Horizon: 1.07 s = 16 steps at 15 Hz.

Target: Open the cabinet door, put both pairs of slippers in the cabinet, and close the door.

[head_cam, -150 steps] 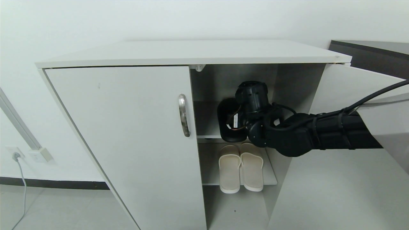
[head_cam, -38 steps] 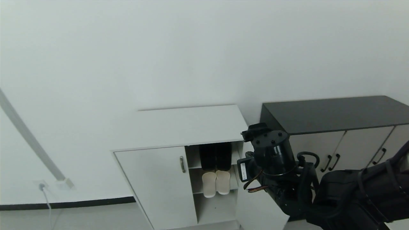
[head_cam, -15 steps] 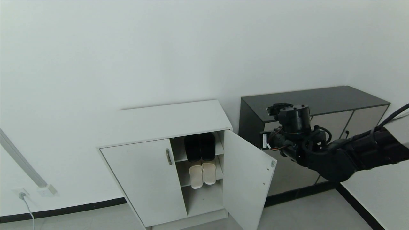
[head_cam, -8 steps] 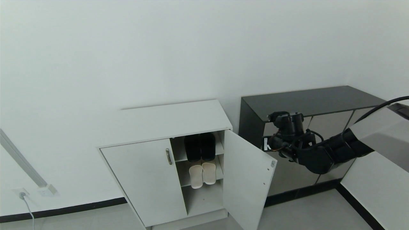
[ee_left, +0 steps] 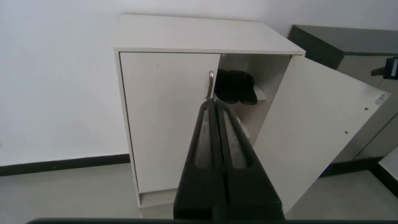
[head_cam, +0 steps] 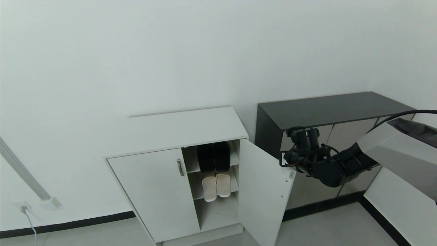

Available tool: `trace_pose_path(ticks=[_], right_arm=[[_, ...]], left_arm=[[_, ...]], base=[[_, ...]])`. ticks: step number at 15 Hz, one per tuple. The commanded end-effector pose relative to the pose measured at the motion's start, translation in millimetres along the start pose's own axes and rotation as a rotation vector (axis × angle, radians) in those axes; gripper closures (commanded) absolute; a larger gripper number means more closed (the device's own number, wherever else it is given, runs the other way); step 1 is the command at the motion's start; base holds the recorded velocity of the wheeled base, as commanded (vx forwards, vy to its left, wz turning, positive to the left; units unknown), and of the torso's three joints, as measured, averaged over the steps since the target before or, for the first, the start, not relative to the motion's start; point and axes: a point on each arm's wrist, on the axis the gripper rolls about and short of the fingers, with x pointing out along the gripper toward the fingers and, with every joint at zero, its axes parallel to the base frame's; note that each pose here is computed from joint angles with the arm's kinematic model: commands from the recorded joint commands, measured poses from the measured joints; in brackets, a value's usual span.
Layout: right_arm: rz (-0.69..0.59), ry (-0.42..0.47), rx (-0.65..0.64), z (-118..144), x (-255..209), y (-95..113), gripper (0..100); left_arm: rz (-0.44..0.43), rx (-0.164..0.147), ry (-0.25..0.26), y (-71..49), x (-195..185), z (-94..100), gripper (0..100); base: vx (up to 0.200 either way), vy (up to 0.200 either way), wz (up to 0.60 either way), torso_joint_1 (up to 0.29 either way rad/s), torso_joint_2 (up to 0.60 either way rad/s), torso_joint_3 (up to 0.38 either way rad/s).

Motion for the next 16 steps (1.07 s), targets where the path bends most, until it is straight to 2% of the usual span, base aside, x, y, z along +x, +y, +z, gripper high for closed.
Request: trace_pose_path(ticks=[1, 10, 16], right_arm=[[-0.002, 0.015, -0.003, -6, 6, 0, 100], [0.001, 0.027, -0.009, -11, 7, 3, 100], [0.038, 0.049, -0.024, -21, 1, 20, 100]], left_arm=[[0.002, -0.001, 0.001, 0.0, 0, 0.0, 100], [0.002, -0.001, 0.001, 0.0, 0, 0.0, 100], [0.000, -0.001, 0.001, 0.0, 0, 0.0, 100]], base=[[0.000, 0.000, 0.00, 0.000, 0.00, 0.000], [0.000, 0.000, 0.00, 0.000, 0.00, 0.000], [0.000, 0.000, 0.00, 0.000, 0.00, 0.000]])
